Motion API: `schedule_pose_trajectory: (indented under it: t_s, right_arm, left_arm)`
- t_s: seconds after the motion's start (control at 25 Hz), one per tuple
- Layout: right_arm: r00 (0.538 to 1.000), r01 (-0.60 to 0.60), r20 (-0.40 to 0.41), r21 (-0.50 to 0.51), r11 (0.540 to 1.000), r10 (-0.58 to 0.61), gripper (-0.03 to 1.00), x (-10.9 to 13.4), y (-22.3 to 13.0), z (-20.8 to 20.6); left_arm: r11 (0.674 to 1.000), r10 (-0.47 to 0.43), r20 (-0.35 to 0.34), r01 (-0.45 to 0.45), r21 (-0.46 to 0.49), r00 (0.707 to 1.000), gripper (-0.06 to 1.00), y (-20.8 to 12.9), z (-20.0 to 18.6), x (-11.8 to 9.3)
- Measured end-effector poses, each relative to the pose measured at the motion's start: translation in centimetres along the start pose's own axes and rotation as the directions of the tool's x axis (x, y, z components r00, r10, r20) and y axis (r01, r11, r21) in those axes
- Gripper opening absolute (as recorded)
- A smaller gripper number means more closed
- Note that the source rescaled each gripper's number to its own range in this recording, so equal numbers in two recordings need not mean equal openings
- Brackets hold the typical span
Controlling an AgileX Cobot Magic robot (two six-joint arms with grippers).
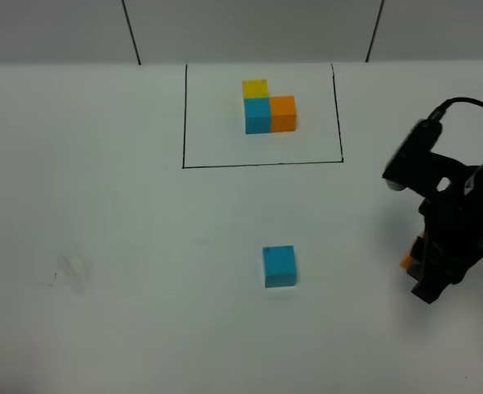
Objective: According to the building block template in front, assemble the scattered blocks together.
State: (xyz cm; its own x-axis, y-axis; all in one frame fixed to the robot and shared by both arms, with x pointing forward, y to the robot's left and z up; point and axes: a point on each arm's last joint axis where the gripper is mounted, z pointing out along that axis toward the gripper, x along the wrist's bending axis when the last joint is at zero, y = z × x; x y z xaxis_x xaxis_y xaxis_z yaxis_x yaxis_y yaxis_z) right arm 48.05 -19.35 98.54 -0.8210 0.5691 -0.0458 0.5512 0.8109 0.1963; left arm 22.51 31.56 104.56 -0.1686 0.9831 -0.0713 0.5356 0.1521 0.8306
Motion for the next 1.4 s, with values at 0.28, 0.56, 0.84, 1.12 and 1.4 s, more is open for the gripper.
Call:
schedule_pose_trajectory:
  t_s: [0.28, 0.56, 0.84, 1.12, 1.4]
  right_arm:
    - [0.978, 0.206, -0.048, 0.033, 0.978, -0.204, 0.21, -0.5, 4.2, 2.0]
    - [0.936, 0.349, -0.061, 0.051, 0.936, -0.346, 0.21, -0.7, 8.0, 4.2]
    - [0.877, 0.478, -0.076, 0.060, 0.876, -0.474, 0.21, 1.1, 9.8, 5.8]
    - [0.840, 0.541, -0.072, 0.048, 0.840, -0.537, 0.21, 2.2, 10.4, 6.6]
    - [0.821, 0.570, -0.071, 0.038, 0.821, -0.567, 0.21, 3.0, 10.7, 6.6]
  left_arm:
    - [1.000, 0.000, 0.000, 0.000, 0.000, 1.000, 0.45, 0.0, 0.0, 0.0]
    - [1.000, 0.000, 0.000, 0.000, 0.000, 1.000, 0.45, 0.0, 0.0, 0.0]
    - [1.000, 0.000, 0.000, 0.000, 0.000, 1.000, 0.45, 0.0, 0.0, 0.0]
    - [1.000, 0.000, 0.000, 0.000, 0.000, 1.000, 0.45, 0.0, 0.0, 0.0]
    - [1.000, 0.000, 0.000, 0.000, 0.000, 1.000, 0.45, 0.0, 0.0, 0.0]
